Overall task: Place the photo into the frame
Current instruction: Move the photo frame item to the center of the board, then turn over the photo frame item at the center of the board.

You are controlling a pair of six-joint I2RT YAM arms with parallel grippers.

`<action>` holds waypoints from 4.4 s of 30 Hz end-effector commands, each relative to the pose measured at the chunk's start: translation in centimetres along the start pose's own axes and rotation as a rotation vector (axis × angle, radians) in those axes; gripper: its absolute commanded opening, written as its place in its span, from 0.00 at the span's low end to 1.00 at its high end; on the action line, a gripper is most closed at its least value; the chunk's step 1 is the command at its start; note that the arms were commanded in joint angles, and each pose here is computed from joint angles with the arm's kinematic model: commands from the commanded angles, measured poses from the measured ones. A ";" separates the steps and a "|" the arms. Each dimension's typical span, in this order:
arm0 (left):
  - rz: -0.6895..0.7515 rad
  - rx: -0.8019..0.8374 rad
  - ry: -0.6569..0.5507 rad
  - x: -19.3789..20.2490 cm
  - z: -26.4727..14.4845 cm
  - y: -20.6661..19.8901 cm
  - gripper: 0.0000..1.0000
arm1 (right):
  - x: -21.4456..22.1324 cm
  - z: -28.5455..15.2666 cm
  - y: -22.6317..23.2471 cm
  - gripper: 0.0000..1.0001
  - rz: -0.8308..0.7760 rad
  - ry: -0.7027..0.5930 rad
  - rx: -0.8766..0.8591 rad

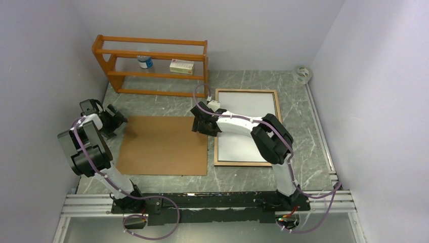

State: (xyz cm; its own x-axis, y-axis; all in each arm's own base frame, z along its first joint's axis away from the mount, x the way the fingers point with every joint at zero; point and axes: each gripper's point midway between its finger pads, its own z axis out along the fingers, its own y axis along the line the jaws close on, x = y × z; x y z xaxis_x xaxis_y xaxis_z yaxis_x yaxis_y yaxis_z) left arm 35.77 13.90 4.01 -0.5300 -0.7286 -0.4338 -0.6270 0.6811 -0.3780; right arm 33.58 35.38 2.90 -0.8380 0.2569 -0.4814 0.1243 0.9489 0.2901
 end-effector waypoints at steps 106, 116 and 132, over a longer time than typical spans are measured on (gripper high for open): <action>-0.172 0.346 0.609 14.5 -0.7 -9.5 0.51 | -7.8 -12.8 -3.8 0.63 -0.018 0.076 -0.939; -0.167 0.363 0.597 13.3 0.0 -10.3 0.51 | -6.5 -16.1 -2.7 0.49 -0.126 0.126 -1.100; -0.121 0.337 0.435 9.9 -4.3 -11.5 0.66 | -9.5 -19.0 -2.2 0.00 -0.120 -0.016 -1.050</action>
State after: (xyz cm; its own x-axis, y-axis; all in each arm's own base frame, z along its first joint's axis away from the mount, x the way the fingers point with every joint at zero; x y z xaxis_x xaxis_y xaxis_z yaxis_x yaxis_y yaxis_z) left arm 35.47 -1.85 4.16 -0.7115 -0.6992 0.0698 -0.5427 0.4837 -0.6867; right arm 30.38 27.00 16.52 -0.9148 0.1616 -0.3702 -0.2855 0.3897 0.8756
